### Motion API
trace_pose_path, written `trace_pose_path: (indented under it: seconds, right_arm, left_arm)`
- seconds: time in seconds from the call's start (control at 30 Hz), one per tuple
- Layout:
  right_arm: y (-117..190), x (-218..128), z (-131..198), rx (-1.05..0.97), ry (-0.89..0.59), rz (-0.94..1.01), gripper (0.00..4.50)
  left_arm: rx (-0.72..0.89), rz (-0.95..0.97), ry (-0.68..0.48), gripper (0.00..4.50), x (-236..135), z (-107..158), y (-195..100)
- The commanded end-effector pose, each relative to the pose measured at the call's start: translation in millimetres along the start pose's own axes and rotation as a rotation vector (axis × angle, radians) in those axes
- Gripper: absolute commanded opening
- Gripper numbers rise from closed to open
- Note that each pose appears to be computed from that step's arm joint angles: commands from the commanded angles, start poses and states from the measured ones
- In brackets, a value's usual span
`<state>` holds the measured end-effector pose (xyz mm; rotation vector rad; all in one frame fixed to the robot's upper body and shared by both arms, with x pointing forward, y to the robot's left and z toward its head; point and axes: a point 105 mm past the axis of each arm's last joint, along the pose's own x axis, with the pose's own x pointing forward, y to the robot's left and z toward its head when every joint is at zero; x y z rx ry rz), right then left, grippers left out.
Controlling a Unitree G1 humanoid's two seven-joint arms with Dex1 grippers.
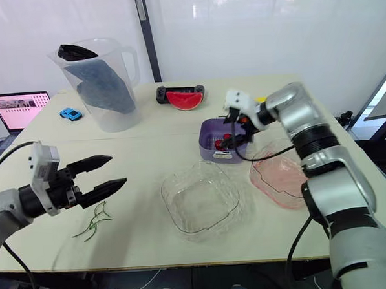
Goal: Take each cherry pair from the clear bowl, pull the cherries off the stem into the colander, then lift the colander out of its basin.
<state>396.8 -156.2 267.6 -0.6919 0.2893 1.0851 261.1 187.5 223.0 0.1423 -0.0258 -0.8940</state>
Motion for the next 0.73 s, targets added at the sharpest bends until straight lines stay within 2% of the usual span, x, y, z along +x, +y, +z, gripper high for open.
trace_pose_path:
  seconds: [0.03,0.23,0.37,0.63,0.73]
  right_arm:
    - [10.4,-57.6,30.4,-0.063,-0.158,-0.014,4.47]
    - [22.8,-108.9,9.7,-0.077,-0.250,-0.235,4.47]
    - [23.1,-146.6,-32.4,0.023,-0.280,-0.476,4.47]
    - [45.2,-169.3,-116.2,0.188,-0.150,-0.619,4.47]
    - [45.9,-170.5,-124.4,0.191,-0.147,-0.667,4.47]
  left_arm:
    - [0.016,-0.002,0.018,4.50,1.3,1.8,3.4]
    - [0.096,0.088,0.075,4.50,1.7,-5.2,21.8]
    - [0.100,0.088,0.096,4.50,-8.1,-10.9,35.5]
    - [0.081,0.037,0.133,4.50,-9.3,-14.4,36.4]
    - [0.007,0.042,0.146,4.50,-13.2,-19.1,40.8]
